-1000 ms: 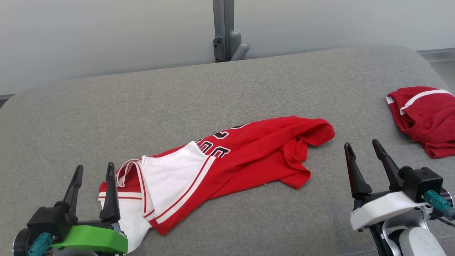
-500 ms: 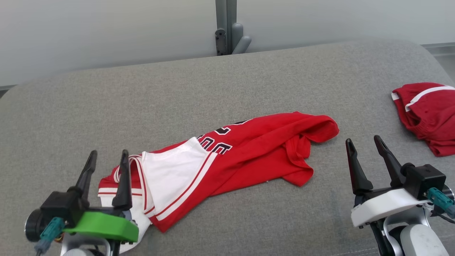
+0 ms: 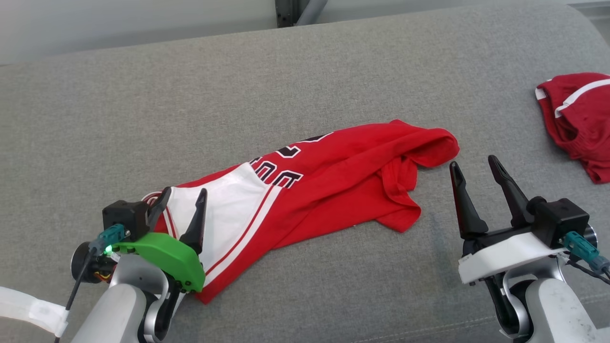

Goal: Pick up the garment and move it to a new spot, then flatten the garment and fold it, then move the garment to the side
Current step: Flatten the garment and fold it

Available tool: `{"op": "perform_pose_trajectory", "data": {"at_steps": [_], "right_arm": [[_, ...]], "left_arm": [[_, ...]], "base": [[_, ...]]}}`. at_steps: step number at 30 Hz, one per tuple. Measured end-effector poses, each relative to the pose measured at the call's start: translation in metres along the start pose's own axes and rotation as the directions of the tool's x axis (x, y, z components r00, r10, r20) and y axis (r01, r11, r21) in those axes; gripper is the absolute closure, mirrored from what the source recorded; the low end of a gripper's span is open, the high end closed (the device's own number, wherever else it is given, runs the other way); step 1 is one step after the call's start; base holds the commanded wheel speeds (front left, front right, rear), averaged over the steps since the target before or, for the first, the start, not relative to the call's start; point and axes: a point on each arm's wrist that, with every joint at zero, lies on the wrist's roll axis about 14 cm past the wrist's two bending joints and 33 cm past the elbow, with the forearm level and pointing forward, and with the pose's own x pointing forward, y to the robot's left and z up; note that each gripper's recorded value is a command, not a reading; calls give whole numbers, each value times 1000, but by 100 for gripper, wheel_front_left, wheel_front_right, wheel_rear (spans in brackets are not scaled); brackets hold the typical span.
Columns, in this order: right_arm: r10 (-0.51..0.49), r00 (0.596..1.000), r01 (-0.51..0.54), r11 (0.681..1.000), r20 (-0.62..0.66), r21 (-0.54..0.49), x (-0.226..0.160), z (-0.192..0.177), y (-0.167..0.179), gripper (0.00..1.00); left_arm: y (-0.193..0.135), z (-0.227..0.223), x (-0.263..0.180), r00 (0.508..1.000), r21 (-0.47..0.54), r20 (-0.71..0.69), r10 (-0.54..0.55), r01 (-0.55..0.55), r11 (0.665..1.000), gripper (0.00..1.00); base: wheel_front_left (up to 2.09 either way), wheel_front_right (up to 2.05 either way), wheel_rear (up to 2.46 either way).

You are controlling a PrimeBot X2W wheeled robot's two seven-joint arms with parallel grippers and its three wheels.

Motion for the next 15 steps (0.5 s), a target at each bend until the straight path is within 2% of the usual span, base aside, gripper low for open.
{"op": "perform_pose_trajectory", "data": {"at_steps": [15], "right_arm": [[-61, 997, 61, 998, -40, 5, 1, -21, -19, 0]], "left_arm": [[31, -38, 26, 991, 6, -109, 77, -76, 997, 0]], "base": [[0, 0, 0]]}}
